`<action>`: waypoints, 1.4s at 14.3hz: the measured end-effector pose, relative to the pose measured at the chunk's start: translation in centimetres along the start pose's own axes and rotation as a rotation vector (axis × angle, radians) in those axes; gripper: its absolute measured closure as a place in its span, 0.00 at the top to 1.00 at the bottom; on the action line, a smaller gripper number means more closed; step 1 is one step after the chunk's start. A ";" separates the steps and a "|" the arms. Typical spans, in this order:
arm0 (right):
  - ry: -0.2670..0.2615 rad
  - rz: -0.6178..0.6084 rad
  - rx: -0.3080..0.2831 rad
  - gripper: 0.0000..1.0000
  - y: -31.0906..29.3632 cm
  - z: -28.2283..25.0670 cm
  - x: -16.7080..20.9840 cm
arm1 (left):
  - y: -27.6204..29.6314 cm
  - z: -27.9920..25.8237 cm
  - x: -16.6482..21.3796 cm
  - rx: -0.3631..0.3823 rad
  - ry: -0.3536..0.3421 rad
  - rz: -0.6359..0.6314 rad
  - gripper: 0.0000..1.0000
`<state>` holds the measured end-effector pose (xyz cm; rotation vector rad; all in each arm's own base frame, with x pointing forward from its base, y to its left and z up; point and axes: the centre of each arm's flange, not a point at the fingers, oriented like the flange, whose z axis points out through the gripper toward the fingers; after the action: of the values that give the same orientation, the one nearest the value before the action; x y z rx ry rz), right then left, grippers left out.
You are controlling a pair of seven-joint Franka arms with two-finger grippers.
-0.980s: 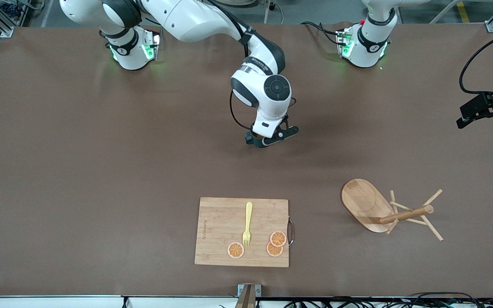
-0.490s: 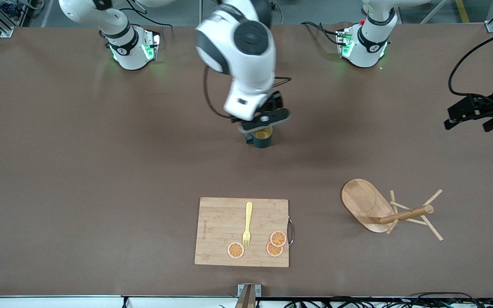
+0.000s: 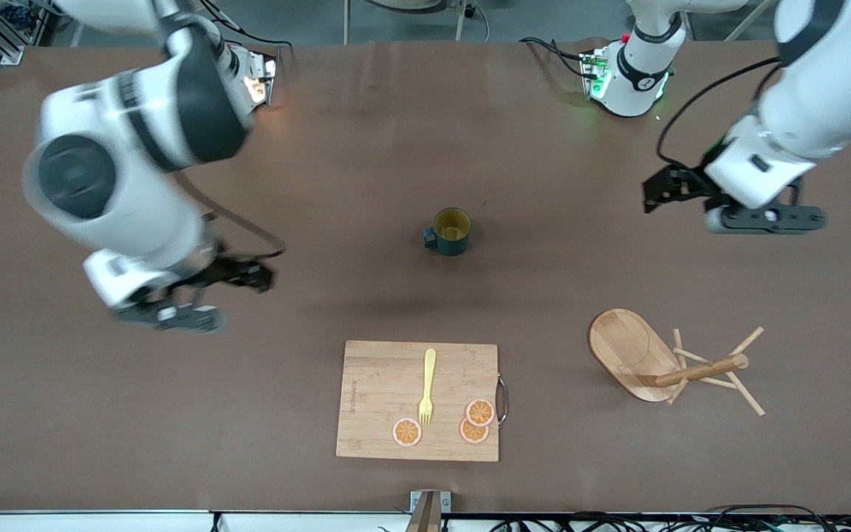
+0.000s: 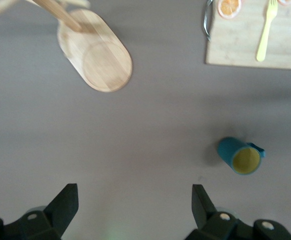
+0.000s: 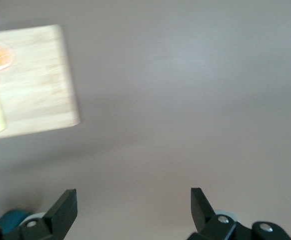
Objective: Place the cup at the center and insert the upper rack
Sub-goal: 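Release the mug with the right gripper while the left gripper approaches, then move the left gripper above the teal mug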
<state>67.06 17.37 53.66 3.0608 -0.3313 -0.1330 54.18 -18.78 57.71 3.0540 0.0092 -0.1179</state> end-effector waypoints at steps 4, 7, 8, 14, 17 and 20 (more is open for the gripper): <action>-0.016 0.102 0.020 1.00 13.6 0.2 5.0 | 8.2 2.9 -3.5 0.007 -0.019 -0.039 1.00; 0.052 0.049 0.061 1.00 22.5 -2.7 5.3 | 14.5 5.0 -6.7 -0.010 0.001 -0.077 1.00; 0.090 0.012 0.079 1.00 24.9 -4.1 4.8 | 16.6 5.7 -7.9 -0.017 0.004 -0.090 1.00; 0.193 -0.097 0.139 1.00 25.8 -10.4 -0.2 | 27.8 11.9 -14.7 -0.023 0.061 -0.193 1.00; 0.182 -0.096 0.151 1.00 26.2 -9.8 -0.5 | 32.3 16.4 -17.8 -0.008 0.110 -0.244 1.00; 0.164 -0.093 0.121 1.00 26.6 -9.0 -1.1 | 35.1 21.5 -20.5 0.049 0.132 -0.241 1.00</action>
<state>61.20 -7.88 64.49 3.1795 -0.1949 0.1387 32.39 -55.63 40.92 3.0905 0.3883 0.0691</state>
